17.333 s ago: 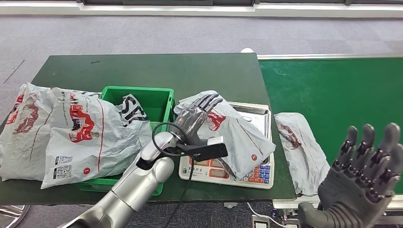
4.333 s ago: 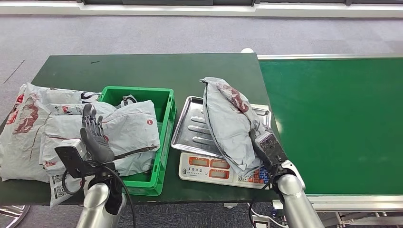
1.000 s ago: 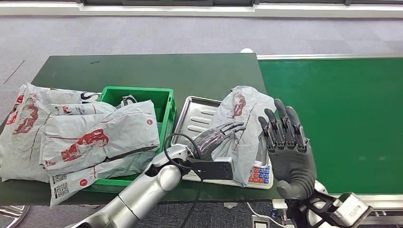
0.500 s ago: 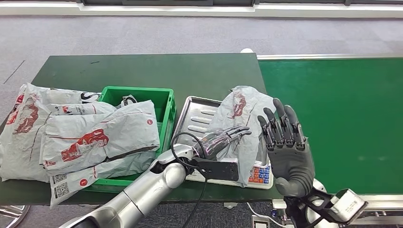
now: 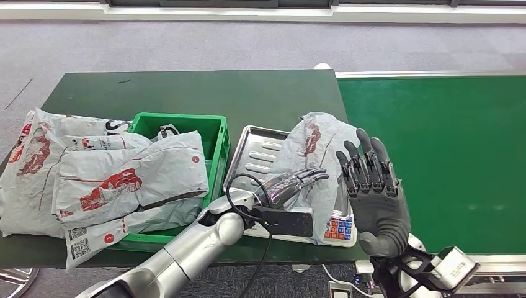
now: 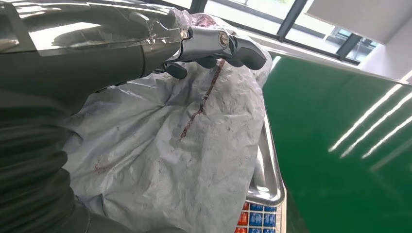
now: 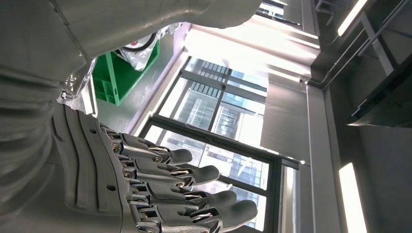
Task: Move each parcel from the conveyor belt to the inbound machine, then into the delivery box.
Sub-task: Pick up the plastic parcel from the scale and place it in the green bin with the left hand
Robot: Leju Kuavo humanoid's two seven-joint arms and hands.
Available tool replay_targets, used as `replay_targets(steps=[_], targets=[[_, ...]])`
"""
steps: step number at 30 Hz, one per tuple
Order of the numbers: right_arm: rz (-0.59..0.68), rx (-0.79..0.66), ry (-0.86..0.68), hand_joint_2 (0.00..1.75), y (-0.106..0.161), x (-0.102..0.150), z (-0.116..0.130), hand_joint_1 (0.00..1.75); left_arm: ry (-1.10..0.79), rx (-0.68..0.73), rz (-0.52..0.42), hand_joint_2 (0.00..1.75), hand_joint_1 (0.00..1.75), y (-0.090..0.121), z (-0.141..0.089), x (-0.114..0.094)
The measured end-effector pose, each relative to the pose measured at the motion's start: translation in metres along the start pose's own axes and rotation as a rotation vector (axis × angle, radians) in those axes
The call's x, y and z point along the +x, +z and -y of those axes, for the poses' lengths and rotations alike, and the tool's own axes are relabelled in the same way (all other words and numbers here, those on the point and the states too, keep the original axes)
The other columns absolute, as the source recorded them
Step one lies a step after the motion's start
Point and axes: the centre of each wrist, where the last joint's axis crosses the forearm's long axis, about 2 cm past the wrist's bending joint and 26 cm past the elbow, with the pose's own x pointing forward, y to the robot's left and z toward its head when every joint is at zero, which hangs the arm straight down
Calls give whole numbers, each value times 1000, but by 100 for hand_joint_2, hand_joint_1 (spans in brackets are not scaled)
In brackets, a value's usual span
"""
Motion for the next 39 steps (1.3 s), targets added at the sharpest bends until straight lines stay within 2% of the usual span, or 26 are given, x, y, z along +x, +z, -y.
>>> replay_targets(steps=[3,9,16,23,39], targets=[[-1,-1,1,175,0,0,0,0,14,-25,14,175,175,-2,3,-2],[-16,-21,13,175,6,0,-2,0,32,-10,26,175,175,-3,4,-5],[-35,-25,22,175,7,0,-2,0,-64,113,-37,175,175,0,3,-8],[-11,-18,28,175,0,-2,1,0,-86,210,-74,175,175,10,13,-16],[-7,-15,30,175,-4,-4,3,0,-64,231,-97,175,175,16,18,-21]])
